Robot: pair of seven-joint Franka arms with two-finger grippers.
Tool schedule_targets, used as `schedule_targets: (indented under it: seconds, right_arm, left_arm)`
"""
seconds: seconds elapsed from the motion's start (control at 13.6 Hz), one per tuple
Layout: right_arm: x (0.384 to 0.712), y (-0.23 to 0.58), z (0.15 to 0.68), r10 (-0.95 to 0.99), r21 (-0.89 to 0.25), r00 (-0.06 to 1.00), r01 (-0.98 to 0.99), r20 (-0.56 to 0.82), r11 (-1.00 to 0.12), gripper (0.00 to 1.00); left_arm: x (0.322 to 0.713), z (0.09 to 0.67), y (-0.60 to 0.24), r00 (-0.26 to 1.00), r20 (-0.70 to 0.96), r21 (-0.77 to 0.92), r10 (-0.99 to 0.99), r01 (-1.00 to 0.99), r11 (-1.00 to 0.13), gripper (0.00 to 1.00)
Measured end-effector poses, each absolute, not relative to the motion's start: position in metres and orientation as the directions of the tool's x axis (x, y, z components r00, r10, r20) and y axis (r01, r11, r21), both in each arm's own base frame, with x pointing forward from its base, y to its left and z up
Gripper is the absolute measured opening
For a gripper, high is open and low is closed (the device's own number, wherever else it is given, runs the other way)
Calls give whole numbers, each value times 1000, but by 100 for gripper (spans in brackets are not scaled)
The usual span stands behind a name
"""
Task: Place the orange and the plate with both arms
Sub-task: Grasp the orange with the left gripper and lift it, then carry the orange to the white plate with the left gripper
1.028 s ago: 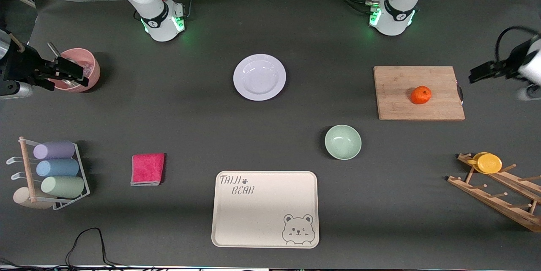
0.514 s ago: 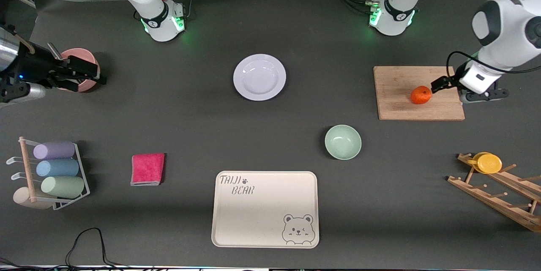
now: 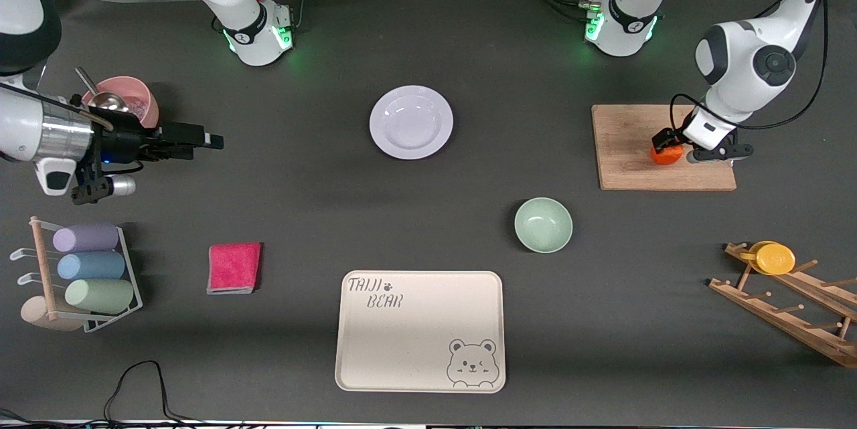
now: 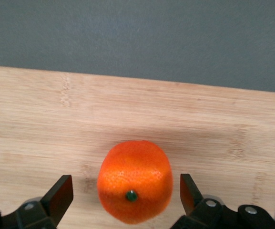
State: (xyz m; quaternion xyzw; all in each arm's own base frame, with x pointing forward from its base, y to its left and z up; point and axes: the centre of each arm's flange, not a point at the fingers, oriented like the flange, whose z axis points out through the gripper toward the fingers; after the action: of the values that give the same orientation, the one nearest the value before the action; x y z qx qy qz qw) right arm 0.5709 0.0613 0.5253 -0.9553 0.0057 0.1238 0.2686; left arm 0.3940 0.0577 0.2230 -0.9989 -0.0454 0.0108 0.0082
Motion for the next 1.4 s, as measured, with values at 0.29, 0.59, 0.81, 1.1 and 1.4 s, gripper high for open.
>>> schedule_targets:
  seconds: [0.29, 0.59, 0.81, 1.1, 1.4]
  right_arm:
    - [572, 60, 491, 24, -509, 964, -119, -266, -852, 100]
    - [583, 66, 451, 1, -547, 949, -181, -316, -818, 100]
    - [592, 70, 421, -4, -546, 944, -194, -330, -815, 100]
    - [593, 76, 409, 18, -552, 942, -181, -335, -814, 100]
    - [596, 82, 392, 8, -606, 936, -222, -353, -764, 100]
  left_arm:
    - [393, 203, 58, 996, -24, -33, 85, 84, -996, 86]
    - [396, 206, 55, 996, -41, -31, 78, 77, -997, 72]
    - [422, 248, 30, 990, -120, -25, 78, 76, -997, 72]
    - [460, 362, -104, 975, -97, 61, 202, 208, -976, 72]
    - [434, 396, -288, 942, -76, 85, 326, 332, -939, 72]
